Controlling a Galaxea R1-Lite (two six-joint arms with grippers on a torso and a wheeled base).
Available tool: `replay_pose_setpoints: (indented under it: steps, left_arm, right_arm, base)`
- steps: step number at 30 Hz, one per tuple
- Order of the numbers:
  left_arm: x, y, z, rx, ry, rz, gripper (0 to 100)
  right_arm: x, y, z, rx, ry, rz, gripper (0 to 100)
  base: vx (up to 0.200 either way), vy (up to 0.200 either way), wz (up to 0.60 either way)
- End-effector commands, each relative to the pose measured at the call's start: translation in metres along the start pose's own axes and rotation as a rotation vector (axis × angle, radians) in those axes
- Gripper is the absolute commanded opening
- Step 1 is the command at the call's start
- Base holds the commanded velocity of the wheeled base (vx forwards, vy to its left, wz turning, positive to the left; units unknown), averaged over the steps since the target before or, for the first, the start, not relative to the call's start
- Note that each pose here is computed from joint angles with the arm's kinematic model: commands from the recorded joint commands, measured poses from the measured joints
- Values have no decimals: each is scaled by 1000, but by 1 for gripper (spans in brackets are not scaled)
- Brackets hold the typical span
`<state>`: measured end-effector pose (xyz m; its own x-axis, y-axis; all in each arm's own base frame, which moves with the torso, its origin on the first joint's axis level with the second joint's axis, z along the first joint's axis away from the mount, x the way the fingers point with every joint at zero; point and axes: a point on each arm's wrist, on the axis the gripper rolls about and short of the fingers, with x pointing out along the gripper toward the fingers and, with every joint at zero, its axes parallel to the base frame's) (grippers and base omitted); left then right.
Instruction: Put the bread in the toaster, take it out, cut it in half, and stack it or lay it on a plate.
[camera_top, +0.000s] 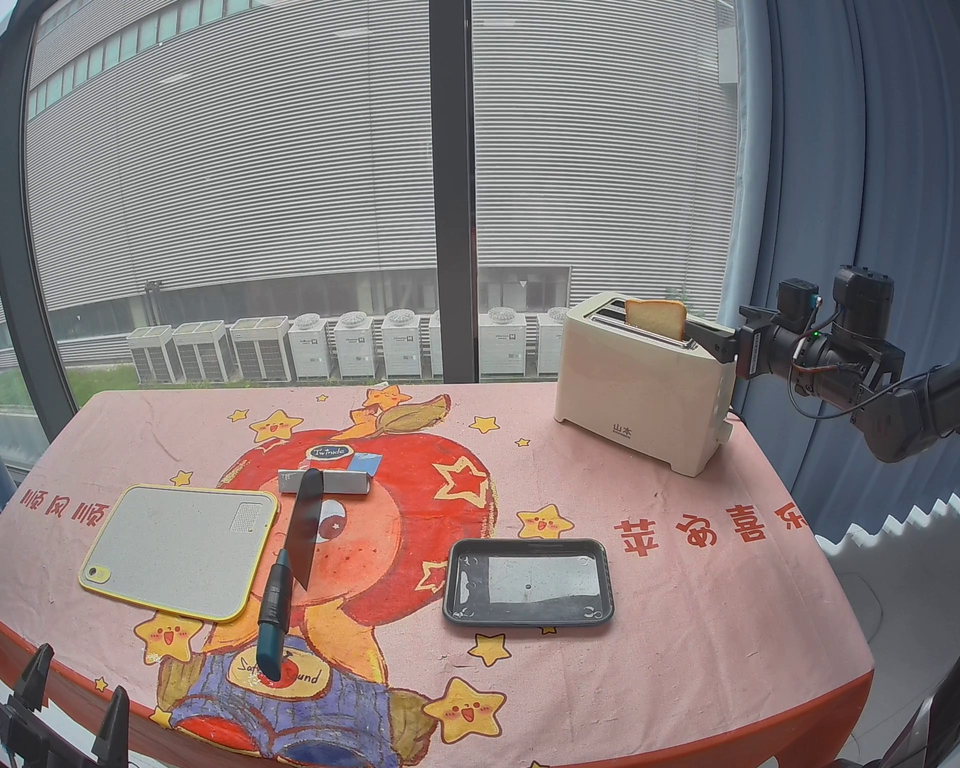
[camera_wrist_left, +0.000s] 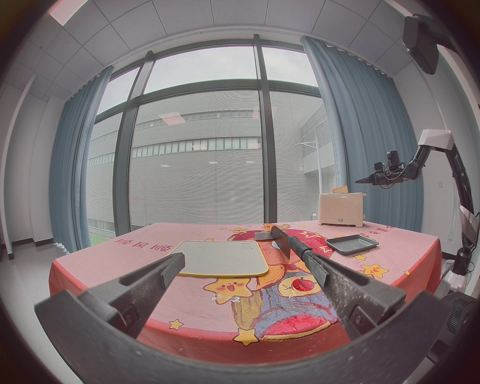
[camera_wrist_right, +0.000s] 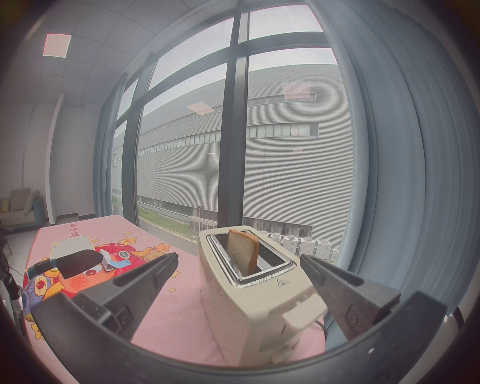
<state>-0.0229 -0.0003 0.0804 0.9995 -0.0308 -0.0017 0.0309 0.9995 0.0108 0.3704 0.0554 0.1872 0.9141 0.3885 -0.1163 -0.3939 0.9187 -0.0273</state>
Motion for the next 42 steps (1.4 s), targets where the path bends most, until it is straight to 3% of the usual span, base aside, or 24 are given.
replay_pose_setpoints:
  steps: [1,19,29,38,39,42]
  left_arm:
    - [0,0,-5,0,1,0,100]
    - [0,0,-5,0,1,0,100]
    - [0,0,-5,0,1,0,100]
    - [0,0,-5,0,1,0,100]
    - [0,0,-5,0,1,0,100]
    - [0,0,-5,0,1,0,100]
  right_arm:
    - [15,-2,-1,-2,-6,6,100]
    - [56,-7,8,-14,-21,20,100]
    - [75,-10,-10,-7,5,24,100]
    - [78,-12,-9,-9,-2,20,100]
    - [78,-12,-10,-9,0,20,0]
    - [79,-12,-11,-9,0,20,0]
  base:
    - [0,0,0]
    - [0,0,0]
    - [0,0,0]
    - [0,0,0]
    - [0,0,0]
    - [0,0,0]
